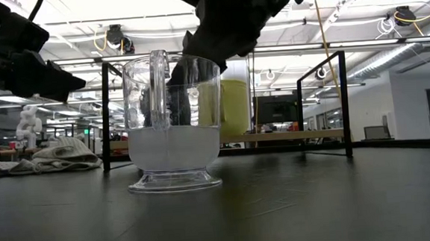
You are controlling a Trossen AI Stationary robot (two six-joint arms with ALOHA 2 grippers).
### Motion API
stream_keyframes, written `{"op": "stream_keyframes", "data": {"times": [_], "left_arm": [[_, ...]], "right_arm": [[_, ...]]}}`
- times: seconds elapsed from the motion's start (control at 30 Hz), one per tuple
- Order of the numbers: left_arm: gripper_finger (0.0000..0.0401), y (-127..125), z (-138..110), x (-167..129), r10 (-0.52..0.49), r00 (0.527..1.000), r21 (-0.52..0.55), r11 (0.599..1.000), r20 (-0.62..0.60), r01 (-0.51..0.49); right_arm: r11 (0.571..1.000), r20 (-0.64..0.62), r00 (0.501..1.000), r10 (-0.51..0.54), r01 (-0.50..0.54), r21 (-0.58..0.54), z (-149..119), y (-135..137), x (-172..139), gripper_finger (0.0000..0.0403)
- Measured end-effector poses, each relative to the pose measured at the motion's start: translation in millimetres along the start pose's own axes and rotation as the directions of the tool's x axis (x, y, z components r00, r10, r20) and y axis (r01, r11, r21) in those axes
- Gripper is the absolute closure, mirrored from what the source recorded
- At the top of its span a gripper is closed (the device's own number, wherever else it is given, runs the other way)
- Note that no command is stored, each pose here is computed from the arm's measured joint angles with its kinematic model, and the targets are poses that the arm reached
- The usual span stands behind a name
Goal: Stack small to large cups/mugs on shelf
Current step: Put the transparent mug on the shelf
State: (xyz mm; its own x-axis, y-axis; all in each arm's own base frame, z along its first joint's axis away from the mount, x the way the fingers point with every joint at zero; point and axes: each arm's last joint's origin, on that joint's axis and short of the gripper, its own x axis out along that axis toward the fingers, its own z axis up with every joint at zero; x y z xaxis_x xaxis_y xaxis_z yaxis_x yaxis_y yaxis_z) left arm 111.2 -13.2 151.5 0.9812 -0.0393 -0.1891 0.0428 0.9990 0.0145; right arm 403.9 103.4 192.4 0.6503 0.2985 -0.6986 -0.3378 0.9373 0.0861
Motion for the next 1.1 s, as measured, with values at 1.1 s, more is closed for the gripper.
{"op": "stream_keyframes", "data": {"times": [1.1], "left_arm": [[0.0368,0.0,-0.9,0.0,0.000,1.000,-0.002,1.000,-0.009,0.000]], "right_arm": [[1.000,-0.015,1.000,0.014,-0.014,0.014,-3.6,7.3,6.3,0.0236]]}}
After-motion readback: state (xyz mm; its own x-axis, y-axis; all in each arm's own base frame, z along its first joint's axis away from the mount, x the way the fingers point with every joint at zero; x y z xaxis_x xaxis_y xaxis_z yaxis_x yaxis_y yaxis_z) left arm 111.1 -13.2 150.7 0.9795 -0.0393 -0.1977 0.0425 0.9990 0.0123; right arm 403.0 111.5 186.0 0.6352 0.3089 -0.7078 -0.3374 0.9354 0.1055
